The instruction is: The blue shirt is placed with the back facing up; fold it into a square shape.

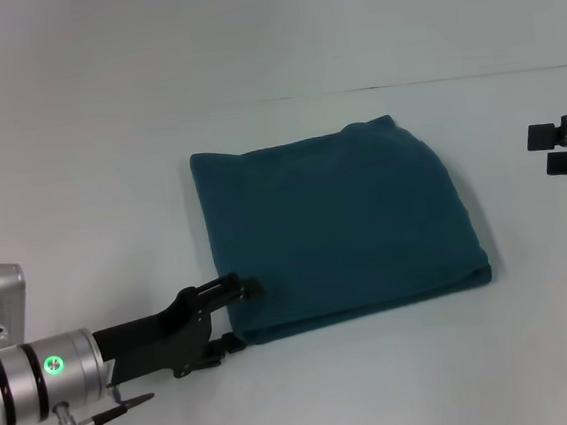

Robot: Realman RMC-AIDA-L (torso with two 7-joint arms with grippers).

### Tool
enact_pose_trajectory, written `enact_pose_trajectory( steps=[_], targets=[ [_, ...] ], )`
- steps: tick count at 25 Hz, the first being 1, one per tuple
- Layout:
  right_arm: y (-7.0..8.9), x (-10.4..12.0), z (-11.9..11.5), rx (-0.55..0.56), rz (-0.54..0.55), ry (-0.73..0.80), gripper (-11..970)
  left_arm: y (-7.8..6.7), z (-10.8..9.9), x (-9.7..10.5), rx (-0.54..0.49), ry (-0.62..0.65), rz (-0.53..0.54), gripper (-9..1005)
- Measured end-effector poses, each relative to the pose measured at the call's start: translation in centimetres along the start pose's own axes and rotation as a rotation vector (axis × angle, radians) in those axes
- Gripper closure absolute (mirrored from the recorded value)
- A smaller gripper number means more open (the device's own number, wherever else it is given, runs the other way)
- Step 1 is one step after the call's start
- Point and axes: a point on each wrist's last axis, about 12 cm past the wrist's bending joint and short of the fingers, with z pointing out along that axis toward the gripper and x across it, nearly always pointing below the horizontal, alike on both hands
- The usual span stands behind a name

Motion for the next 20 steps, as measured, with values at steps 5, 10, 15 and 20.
enact_pose_trajectory(
  steps=[5, 10, 15, 20],
  targets=[
    [0.00, -0.01, -0.03, 0.000, -0.002, 0.000, 22, -0.03, 0.04, -0.01, -0.001, 0.002, 0.000, 82],
    [0.00, -0.08, -0.14, 0.000, -0.002, -0.004, 22, 0.04, -0.05, 0.03, -0.005, 0.008, 0.005, 159],
    [0.00, -0.11, -0.20, 0.000, -0.002, -0.008, 22, 0.00, 0.13, 0.03, -0.019, 0.018, 0.014, 235],
    [-0.01, -0.12, -0.22, 0.000, -0.002, -0.009, 22, -0.01, 0.21, -0.03, -0.026, 0.017, 0.018, 437]
  ],
)
